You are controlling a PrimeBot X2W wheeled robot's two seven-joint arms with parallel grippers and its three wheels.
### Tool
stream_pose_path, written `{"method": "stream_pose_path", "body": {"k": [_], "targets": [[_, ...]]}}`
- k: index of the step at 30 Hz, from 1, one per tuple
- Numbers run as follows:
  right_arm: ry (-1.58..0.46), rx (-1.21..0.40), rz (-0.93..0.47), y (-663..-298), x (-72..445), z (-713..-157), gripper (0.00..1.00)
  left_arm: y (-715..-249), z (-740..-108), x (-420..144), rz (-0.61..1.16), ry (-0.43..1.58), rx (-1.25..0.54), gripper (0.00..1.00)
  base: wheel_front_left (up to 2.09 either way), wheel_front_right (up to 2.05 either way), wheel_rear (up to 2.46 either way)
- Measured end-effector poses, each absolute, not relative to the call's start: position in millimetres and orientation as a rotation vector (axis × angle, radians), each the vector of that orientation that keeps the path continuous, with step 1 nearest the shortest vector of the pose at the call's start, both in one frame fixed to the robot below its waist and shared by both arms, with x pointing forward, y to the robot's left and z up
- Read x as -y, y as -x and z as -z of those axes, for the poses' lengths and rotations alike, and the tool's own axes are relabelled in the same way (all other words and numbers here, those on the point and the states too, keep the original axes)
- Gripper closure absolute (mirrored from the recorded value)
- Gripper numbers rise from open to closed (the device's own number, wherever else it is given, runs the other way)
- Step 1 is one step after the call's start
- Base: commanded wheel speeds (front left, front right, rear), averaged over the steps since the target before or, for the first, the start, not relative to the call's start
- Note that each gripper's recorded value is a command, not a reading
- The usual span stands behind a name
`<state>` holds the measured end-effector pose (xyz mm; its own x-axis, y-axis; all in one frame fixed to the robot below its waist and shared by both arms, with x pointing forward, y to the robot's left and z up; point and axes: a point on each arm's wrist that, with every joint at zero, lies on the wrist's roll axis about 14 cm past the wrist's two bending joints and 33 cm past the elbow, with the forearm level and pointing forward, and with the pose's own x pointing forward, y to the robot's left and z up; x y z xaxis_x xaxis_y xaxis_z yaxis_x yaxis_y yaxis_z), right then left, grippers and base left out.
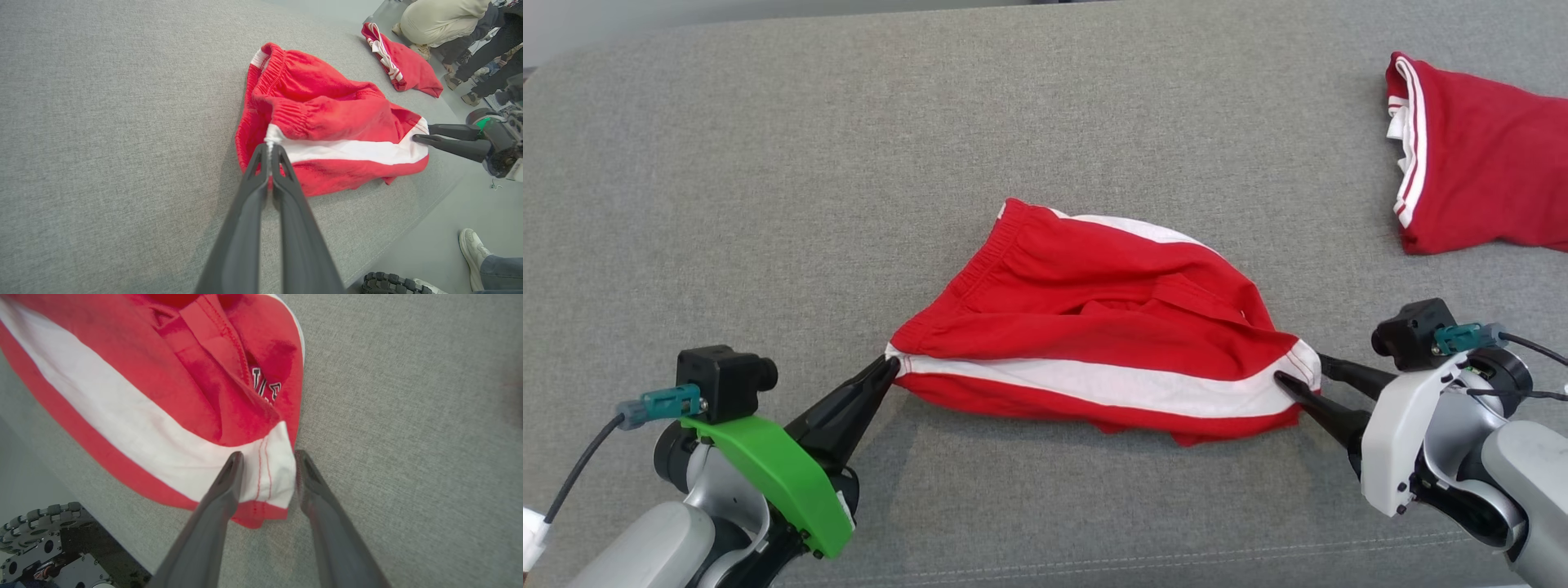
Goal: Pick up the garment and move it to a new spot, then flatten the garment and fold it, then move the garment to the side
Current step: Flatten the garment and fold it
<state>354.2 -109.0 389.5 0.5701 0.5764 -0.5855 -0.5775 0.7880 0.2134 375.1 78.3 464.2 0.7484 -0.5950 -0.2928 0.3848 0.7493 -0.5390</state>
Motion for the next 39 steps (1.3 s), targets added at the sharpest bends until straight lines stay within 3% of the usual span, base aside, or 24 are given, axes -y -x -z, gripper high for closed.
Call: {"method": "stream_pose_path", "body": {"k": [3, 6, 18, 27, 33, 39], "targets": [[-0.004, -0.695, -0.688, -352.1, 105.7, -389.5, 0.62, -375.1, -465.9, -78.4, 0.558, 0.472, -0.47, 1.0, 0.0, 0.0, 0.0], [-0.018, -0.694, -0.709, -349.2, 98.6, -392.1, 1.0, -374.2, -463.1, -82.5, 0.546, 0.467, -0.475, 1.0, 0.0, 0.0, 0.0], [-0.108, -0.624, -0.694, -359.0, 96.5, -419.2, 1.0, -384.1, -471.1, -85.8, 0.534, 0.471, -0.443, 1.0, 0.0, 0.0, 0.0], [-0.305, -0.269, -0.586, -412.7, 123.4, -526.5, 1.0, -401.3, -541.7, -96.9, 0.552, 0.57, -0.232, 1.0, 0.0, 0.0, 0.0], [-0.377, -0.149, -0.598, -406.8, 128.3, -573.0, 1.0, -389.0, -596.2, -92.7, 0.653, 0.607, -0.108, 1.0, 0.0, 0.0, 0.0], [-0.402, -0.146, -0.593, -385.5, 135.3, -584.0, 1.0, -364.5, -635.3, -79.6, 0.769, 0.627, -0.042, 1.0, 0.0, 0.0, 0.0]]}}
